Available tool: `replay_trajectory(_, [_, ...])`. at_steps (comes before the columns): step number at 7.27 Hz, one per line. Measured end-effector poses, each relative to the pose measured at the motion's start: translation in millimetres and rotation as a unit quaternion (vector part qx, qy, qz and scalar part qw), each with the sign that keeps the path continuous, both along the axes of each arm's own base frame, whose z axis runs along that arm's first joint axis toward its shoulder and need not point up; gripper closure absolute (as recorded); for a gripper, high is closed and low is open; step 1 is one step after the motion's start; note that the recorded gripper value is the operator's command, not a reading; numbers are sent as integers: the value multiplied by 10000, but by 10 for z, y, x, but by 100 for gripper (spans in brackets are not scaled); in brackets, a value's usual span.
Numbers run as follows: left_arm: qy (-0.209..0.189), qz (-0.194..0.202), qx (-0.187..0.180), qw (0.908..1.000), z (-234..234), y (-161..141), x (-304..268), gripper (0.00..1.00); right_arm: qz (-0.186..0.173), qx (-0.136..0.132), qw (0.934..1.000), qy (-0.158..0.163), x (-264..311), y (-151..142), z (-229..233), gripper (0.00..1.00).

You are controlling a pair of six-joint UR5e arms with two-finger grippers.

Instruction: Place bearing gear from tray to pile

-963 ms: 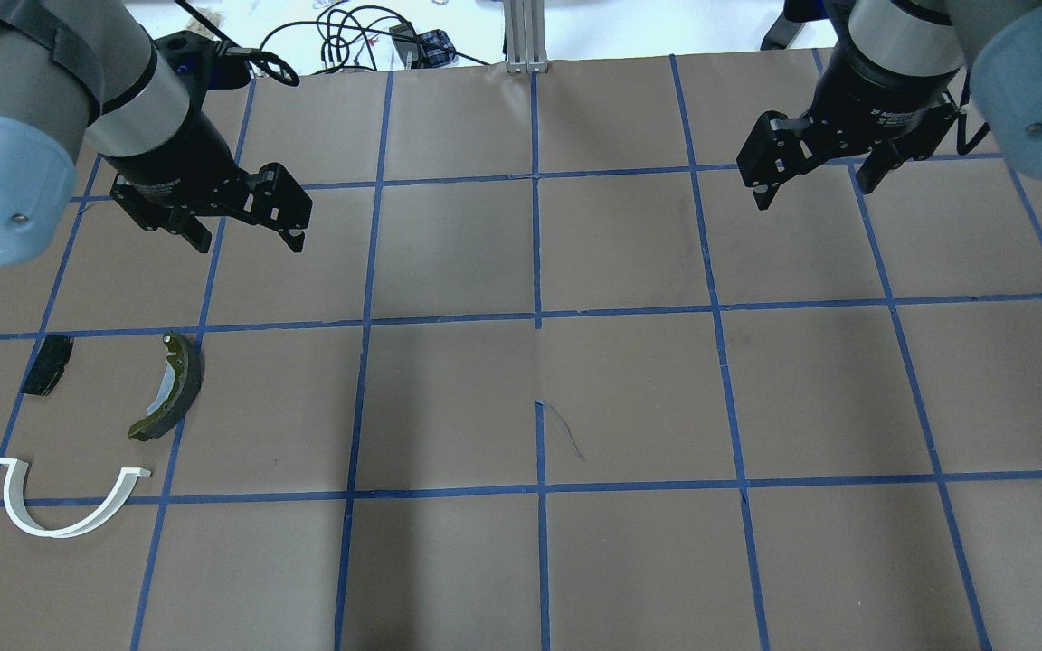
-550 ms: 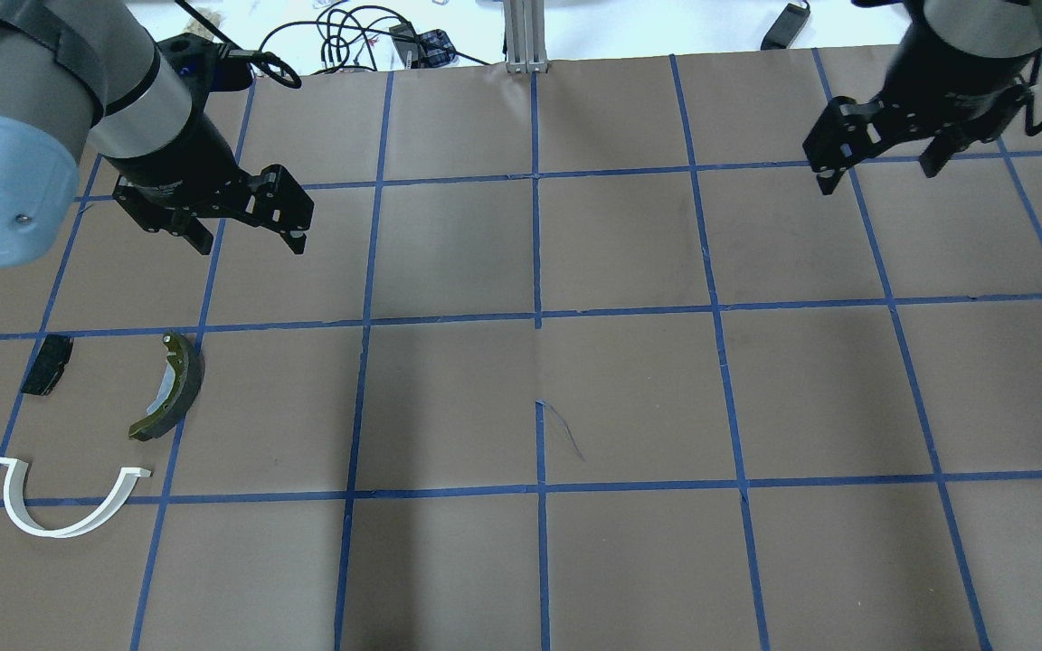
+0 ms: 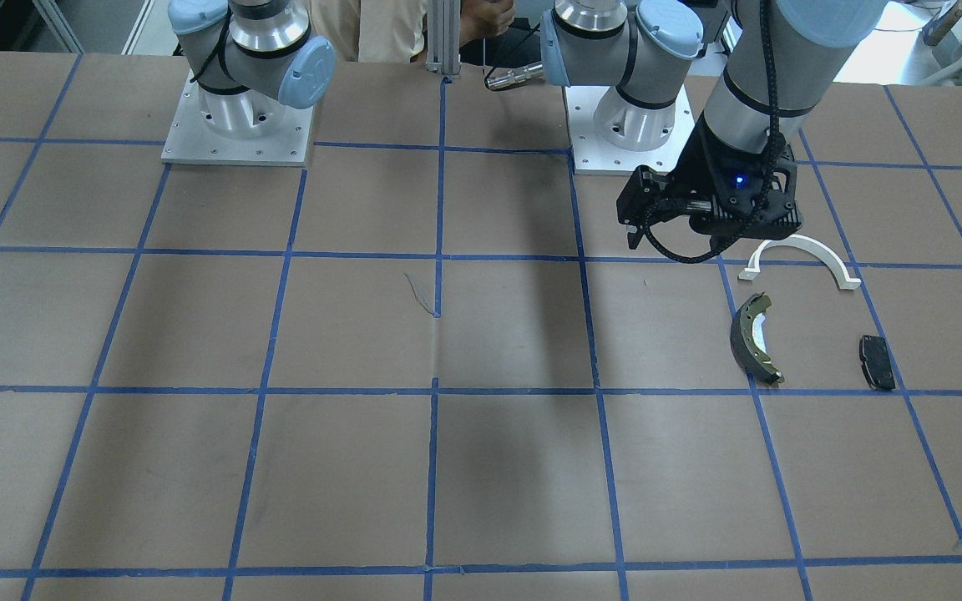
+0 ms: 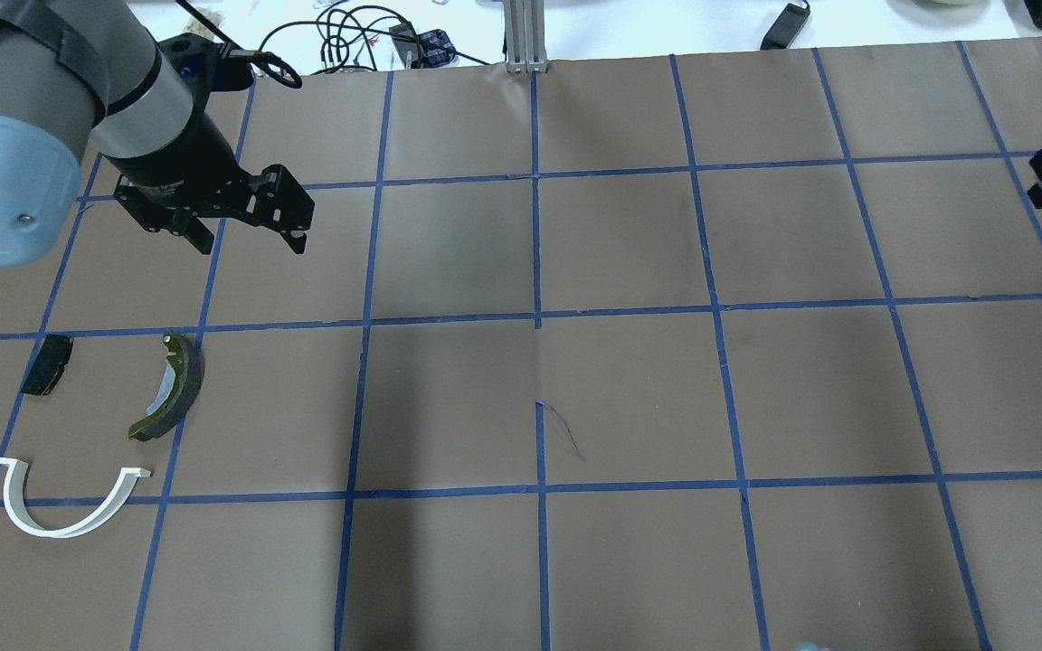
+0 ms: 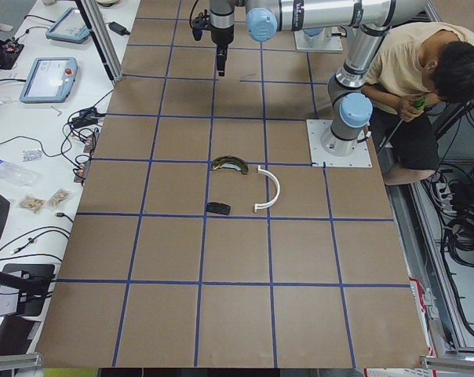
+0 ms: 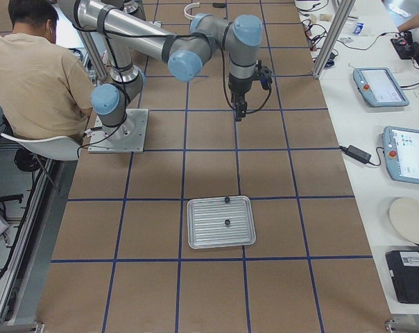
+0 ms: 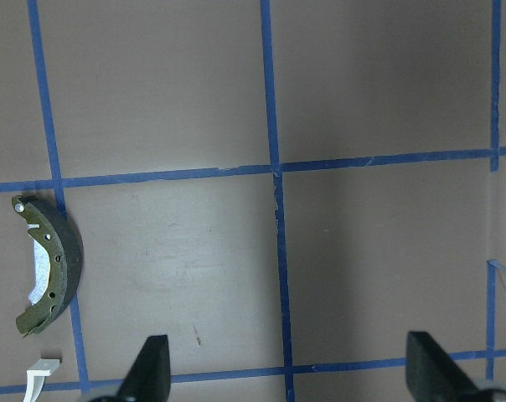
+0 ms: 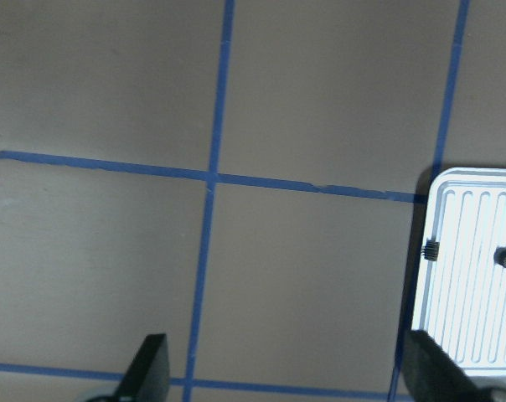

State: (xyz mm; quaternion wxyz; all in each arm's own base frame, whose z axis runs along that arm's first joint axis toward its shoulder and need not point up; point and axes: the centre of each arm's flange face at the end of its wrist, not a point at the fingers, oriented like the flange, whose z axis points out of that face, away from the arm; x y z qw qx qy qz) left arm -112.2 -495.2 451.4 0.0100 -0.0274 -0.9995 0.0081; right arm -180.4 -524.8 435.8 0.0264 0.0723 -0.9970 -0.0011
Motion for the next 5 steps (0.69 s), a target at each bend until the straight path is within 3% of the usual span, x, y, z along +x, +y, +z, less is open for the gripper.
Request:
replay_trajectory(2, [14, -2, 16, 10000, -17, -10, 0, 0, 636, -13, 9980, 18, -1016, 21, -493, 0])
replay_trajectory(4, [19, -9, 31, 10000, -28, -12, -4, 0, 1347, 68, 9908, -65, -1745, 109, -1059, 0])
replay_trajectory(5, [19, -11, 39, 10000, -34, -13, -6, 0, 1405, 50, 9901, -28, -2036, 155, -1306, 0])
